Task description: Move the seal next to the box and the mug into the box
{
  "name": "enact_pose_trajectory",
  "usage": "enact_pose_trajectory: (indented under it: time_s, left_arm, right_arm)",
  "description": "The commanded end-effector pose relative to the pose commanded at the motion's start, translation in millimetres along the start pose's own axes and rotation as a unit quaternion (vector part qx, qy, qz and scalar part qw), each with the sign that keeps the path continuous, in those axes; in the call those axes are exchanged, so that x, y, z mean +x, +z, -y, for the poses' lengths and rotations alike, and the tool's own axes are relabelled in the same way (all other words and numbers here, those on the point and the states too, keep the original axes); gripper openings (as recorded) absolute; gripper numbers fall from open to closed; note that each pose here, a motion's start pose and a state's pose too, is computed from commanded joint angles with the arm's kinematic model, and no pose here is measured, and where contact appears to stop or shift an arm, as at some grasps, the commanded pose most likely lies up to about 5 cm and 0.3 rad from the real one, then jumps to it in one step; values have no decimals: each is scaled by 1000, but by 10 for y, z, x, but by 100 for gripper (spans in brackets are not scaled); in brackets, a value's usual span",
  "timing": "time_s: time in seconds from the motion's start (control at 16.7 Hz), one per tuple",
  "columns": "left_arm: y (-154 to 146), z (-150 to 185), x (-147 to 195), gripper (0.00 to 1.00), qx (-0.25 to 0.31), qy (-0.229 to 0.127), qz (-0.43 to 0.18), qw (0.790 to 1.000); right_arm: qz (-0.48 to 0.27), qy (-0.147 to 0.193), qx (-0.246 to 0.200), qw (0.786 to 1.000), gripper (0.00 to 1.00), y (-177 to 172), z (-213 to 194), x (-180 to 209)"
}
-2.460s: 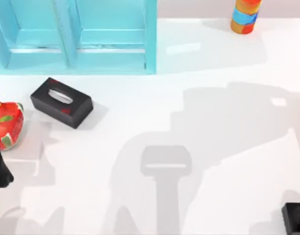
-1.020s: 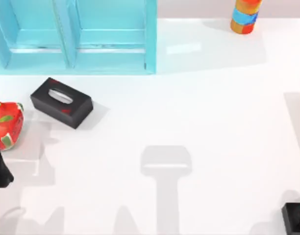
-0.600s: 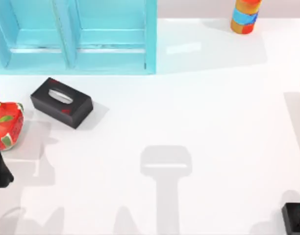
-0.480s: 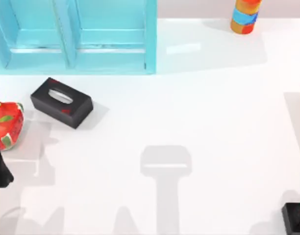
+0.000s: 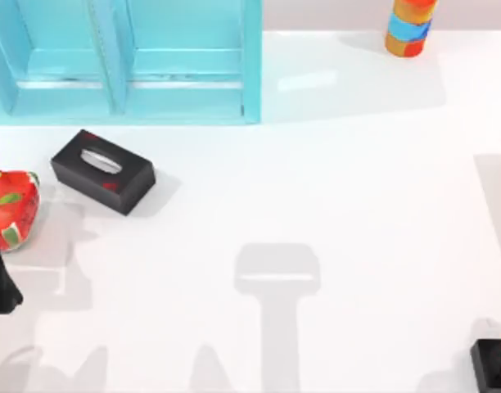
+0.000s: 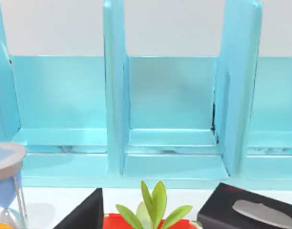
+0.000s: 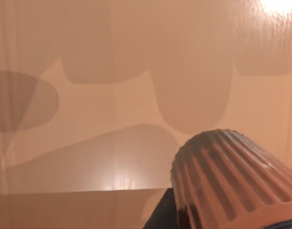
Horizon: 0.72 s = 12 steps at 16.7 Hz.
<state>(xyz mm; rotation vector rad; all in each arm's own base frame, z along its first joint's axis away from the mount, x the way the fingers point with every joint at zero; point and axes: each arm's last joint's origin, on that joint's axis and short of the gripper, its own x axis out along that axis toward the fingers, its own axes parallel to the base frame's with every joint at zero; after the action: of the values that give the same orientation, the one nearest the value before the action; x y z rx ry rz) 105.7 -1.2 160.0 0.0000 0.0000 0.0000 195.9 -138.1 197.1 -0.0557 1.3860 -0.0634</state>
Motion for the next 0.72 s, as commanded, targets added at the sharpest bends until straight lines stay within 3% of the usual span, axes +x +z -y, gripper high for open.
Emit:
enact_pose_trajectory:
  time_s: [0.6, 0.72]
  left_arm:
    - [0, 0, 0, 100, 0, 0, 0, 1000]
    - [0, 0, 0, 100, 0, 0, 0, 1000]
  right_arm:
    - [-29, 15, -2, 999, 0, 35, -1, 234]
    - [-29, 15, -2, 999, 15, 35, -1, 234]
